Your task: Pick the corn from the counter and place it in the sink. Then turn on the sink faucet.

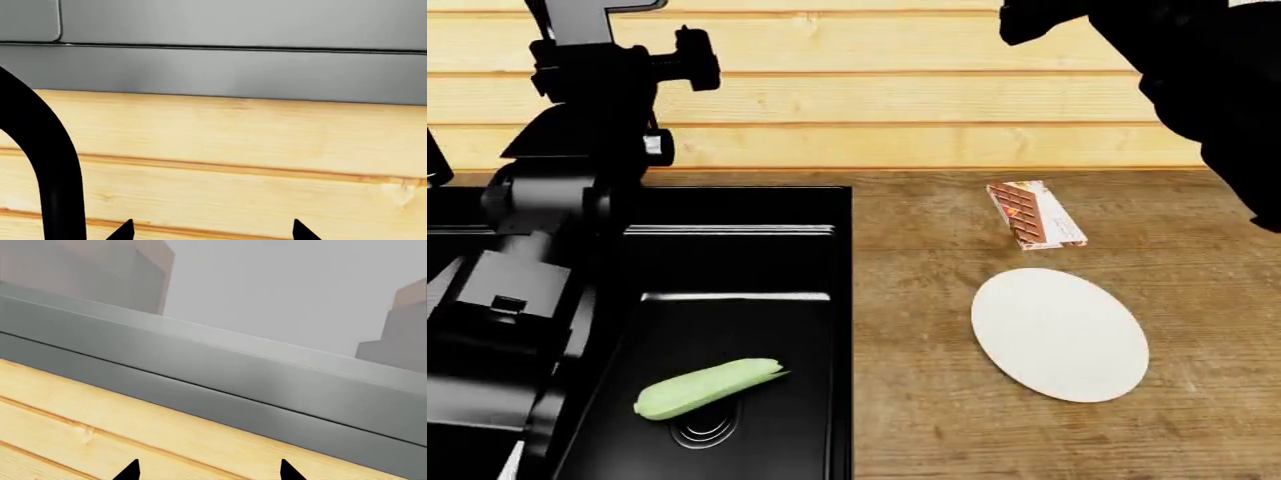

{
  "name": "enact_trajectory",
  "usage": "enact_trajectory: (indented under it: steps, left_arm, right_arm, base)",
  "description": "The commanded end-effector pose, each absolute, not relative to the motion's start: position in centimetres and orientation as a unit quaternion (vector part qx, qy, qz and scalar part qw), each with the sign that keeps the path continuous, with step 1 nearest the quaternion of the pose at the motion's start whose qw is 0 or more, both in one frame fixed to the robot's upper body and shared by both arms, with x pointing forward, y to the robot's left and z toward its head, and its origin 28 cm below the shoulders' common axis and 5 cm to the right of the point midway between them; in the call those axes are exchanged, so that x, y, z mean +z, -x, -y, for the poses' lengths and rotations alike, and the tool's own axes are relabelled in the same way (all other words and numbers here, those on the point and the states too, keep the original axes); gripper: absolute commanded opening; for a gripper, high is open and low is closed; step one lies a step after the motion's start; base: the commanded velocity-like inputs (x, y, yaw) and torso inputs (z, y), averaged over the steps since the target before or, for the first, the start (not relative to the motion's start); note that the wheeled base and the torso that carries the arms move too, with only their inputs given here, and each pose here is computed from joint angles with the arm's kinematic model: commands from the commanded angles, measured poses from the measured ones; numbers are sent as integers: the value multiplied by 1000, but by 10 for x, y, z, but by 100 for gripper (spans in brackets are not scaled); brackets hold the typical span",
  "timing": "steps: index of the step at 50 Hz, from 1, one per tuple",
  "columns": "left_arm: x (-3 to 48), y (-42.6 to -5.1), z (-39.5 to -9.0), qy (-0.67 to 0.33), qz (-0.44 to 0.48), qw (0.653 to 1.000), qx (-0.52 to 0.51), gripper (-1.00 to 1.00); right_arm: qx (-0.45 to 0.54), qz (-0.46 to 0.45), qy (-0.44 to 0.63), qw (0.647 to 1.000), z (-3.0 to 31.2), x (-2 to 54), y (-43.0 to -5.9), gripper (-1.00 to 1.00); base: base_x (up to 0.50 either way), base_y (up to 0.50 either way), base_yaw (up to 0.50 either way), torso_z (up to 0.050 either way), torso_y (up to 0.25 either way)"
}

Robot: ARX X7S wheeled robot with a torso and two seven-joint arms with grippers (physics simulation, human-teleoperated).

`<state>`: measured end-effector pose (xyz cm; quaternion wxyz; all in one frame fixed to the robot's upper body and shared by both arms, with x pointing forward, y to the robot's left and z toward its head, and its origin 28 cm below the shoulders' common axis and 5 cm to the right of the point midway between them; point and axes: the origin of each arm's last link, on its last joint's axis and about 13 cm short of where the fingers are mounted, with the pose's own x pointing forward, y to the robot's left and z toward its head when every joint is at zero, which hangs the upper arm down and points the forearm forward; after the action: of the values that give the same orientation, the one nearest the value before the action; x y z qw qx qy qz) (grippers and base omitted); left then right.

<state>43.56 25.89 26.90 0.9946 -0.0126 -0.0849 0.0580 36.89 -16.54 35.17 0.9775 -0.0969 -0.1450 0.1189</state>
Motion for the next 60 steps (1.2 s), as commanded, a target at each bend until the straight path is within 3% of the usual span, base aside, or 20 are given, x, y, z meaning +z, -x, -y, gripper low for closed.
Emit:
enact_trajectory:
  steps: [1,15,22,31,36,50,60]
  left_arm:
    - [255,-439,-260,-9,69,995,68,100]
    - [246,-438,-264,-120,56,984,120,100]
    - [251,-438,-263,-127,66,983,115,100]
    - [254,-439,-260,-80,71,988,111,100]
    - [257,-439,-259,-4,66,992,106,100]
    - [257,-439,-260,-6,70,991,114,100]
    - [256,-439,-259,-2,72,991,108,100]
  right_arm:
    - [121,145,92,978,166,350,-369,100]
    - [120,141,88,979,169,346,-368,100]
    - [124,138,86,979,168,344,-369,100]
    - [122,138,88,979,169,344,-369,100]
    - [123,137,90,979,169,342,-370,100]
    - [121,137,89,979,170,340,-370,100]
    - [122,136,89,979,170,339,-370,100]
  base:
    - [0,0,0,0,0]
    - [0,0,0,0,0]
    - [0,0,0,0,0]
    - [0,0,0,0,0]
    - [0,0,0,0,0]
    - [0,0,0,0,0]
    - [0,0,0,0,-206]
